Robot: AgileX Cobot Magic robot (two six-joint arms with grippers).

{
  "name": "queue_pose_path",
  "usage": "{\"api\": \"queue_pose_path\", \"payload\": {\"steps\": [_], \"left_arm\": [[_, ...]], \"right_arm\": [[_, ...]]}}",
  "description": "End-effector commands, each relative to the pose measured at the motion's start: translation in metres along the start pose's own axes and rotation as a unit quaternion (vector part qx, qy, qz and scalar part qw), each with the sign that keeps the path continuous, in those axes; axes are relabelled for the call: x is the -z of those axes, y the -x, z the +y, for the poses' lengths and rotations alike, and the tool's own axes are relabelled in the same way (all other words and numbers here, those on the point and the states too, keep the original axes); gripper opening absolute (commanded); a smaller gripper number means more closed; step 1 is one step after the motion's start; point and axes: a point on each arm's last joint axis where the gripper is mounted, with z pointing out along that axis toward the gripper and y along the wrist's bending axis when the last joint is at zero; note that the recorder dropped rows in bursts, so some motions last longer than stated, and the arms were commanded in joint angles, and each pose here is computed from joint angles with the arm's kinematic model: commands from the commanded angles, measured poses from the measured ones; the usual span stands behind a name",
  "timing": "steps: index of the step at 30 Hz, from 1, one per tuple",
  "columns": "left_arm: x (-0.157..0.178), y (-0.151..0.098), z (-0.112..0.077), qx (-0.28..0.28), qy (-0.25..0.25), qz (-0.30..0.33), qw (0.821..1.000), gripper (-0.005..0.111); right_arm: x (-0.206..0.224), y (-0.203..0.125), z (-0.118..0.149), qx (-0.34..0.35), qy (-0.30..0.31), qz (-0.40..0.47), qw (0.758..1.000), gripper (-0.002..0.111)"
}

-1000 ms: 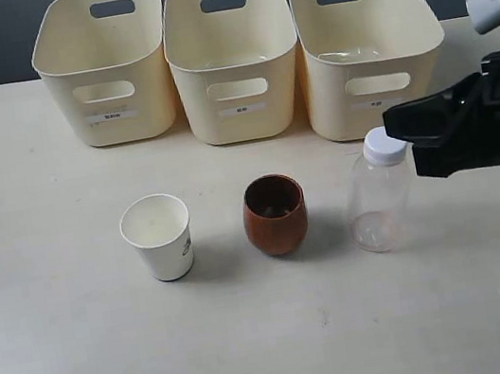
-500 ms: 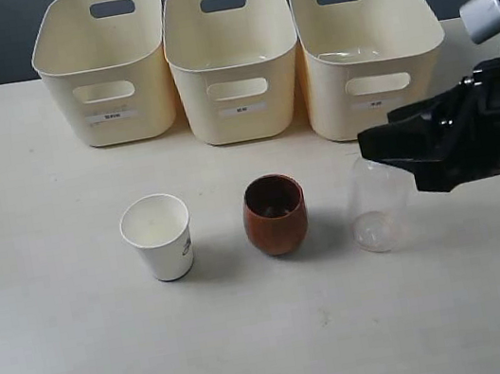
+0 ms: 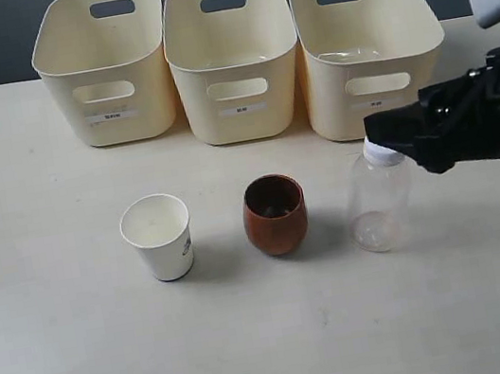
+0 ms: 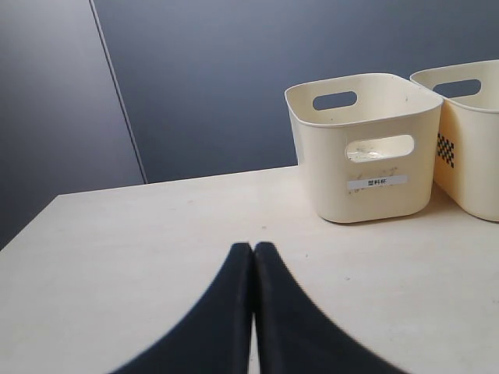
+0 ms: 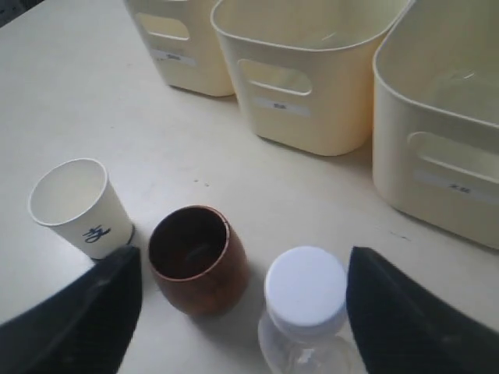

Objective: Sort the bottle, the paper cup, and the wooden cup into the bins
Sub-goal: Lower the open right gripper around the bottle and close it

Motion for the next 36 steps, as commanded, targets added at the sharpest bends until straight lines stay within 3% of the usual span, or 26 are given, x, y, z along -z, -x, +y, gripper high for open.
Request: {"api": "queue_pose_path", "payload": {"steps": [1, 6, 11, 15, 36], "left_arm": [[0.0, 0.0, 0.0, 0.001, 0.001, -0.005, 1.0, 0.0], [0.0, 0.0, 0.0, 0.001, 0.001, -0.005, 1.0, 0.0], [0.0, 0.0, 0.0, 0.001, 0.001, -0.005, 1.0, 0.0], [0.0, 0.0, 0.0, 0.001, 0.001, -0.005, 1.0, 0.0], [0.0, 0.0, 0.0, 0.001, 0.001, -0.005, 1.0, 0.0]], "right_arm": [[0.001, 0.0, -0.002, -0.003, -0.01, -0.004, 1.0, 0.07], [0.002, 0.01, 0.0, 0.008, -0.002, -0.014, 1.0, 0.07], [0.006, 0.026, 0.009, 0.021, 0.038, -0.03, 0.999, 0.08], [0.005, 0.029, 0.006, 0.042, 0.021, -0.037, 0.998, 0.08], [-0.02, 0.013, -0.011, 0.003, -0.006, 0.016, 1.0, 0.08]]}}
